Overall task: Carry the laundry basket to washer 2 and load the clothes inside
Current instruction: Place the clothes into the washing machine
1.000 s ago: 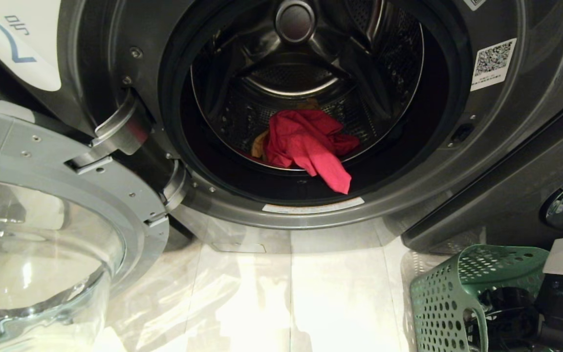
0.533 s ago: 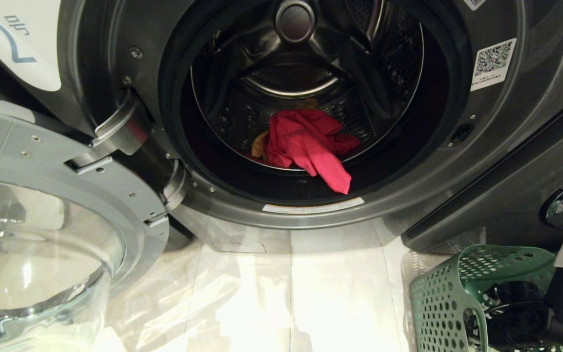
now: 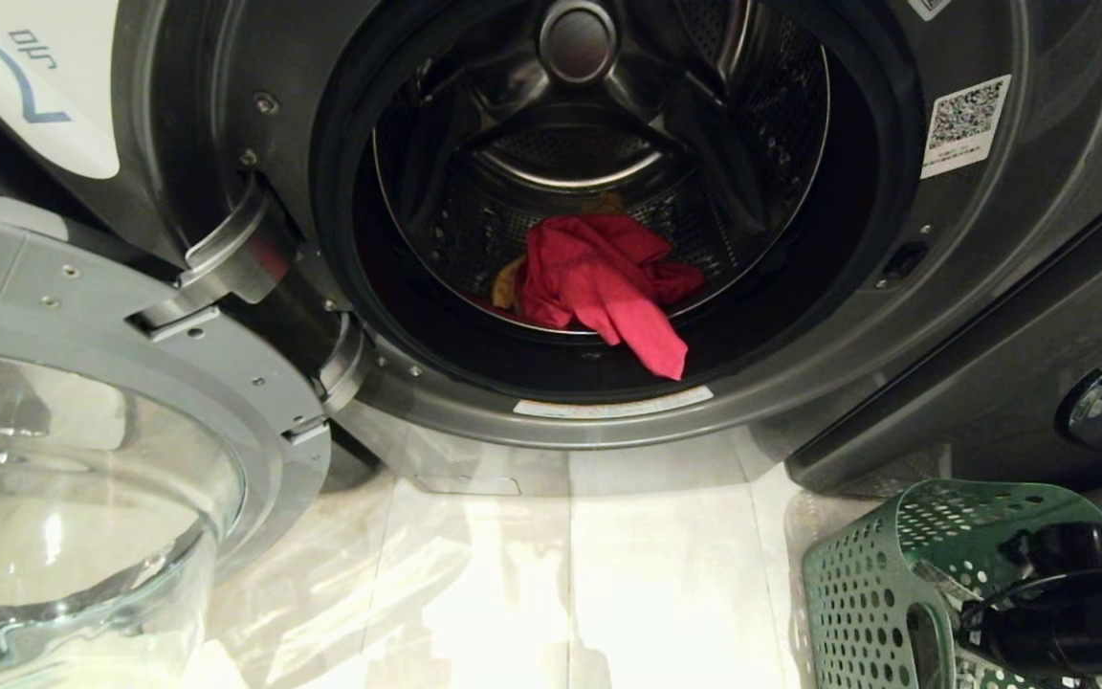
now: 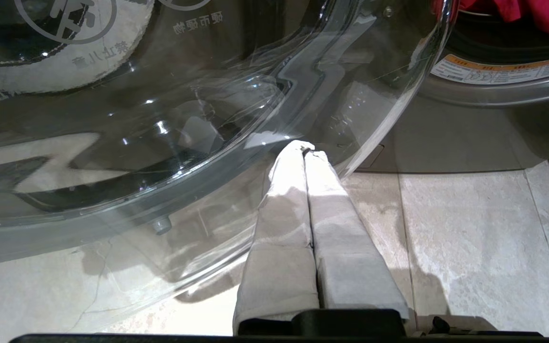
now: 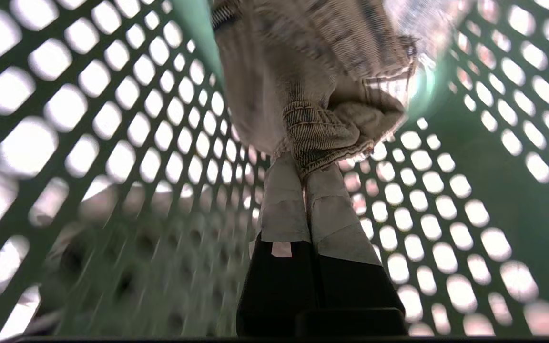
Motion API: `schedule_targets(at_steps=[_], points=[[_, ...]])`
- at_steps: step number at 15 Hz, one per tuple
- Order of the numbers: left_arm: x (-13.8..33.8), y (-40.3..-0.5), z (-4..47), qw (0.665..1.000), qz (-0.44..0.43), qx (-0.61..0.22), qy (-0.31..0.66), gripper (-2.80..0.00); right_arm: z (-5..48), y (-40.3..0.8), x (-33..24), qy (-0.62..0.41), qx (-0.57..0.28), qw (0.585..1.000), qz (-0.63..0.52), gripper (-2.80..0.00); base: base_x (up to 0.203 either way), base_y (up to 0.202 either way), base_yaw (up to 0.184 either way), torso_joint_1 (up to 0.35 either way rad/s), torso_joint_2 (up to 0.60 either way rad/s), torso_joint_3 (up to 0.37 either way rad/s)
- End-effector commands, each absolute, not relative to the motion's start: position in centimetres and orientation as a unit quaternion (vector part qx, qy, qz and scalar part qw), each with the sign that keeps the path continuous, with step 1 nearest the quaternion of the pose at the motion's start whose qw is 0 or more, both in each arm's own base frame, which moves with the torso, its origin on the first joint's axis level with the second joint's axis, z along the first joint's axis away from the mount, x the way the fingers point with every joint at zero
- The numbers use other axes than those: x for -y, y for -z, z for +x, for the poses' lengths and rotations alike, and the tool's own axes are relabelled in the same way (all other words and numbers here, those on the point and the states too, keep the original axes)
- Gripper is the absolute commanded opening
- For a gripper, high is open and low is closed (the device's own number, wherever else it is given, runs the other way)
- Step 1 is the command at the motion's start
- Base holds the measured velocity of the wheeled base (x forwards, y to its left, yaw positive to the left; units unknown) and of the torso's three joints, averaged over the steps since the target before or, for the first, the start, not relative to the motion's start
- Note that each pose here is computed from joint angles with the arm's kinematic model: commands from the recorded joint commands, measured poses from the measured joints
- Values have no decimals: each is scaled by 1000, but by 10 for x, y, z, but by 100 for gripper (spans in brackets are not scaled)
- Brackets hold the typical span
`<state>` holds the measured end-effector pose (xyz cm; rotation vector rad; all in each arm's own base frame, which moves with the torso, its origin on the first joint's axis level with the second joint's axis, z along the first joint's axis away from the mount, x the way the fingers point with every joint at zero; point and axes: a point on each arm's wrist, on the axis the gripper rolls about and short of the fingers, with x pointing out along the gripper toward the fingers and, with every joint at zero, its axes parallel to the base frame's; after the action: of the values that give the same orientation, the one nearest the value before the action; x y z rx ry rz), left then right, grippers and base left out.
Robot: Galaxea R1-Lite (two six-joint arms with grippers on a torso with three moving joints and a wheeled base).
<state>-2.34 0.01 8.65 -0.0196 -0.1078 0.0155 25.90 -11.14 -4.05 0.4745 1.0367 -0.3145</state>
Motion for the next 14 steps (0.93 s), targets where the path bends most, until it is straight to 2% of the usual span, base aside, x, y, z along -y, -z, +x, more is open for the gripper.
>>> schedule_targets(at_steps=[1,7,14], points=[[0,-75,-20,999,-10,35,-8,-280,233,-4,100,149,-452,853,216,-280,0,0,0,0,0,0],[0,-75,-20,999,-10,35,-8,-280,179,-47,77,167,-414,870,210,-280,0,0,0,0,0,0],[0,-75,-20,999,-10,35,-8,-280,132,-108,65,270,-288,911,116,-280,0,0,0,0,0,0]])
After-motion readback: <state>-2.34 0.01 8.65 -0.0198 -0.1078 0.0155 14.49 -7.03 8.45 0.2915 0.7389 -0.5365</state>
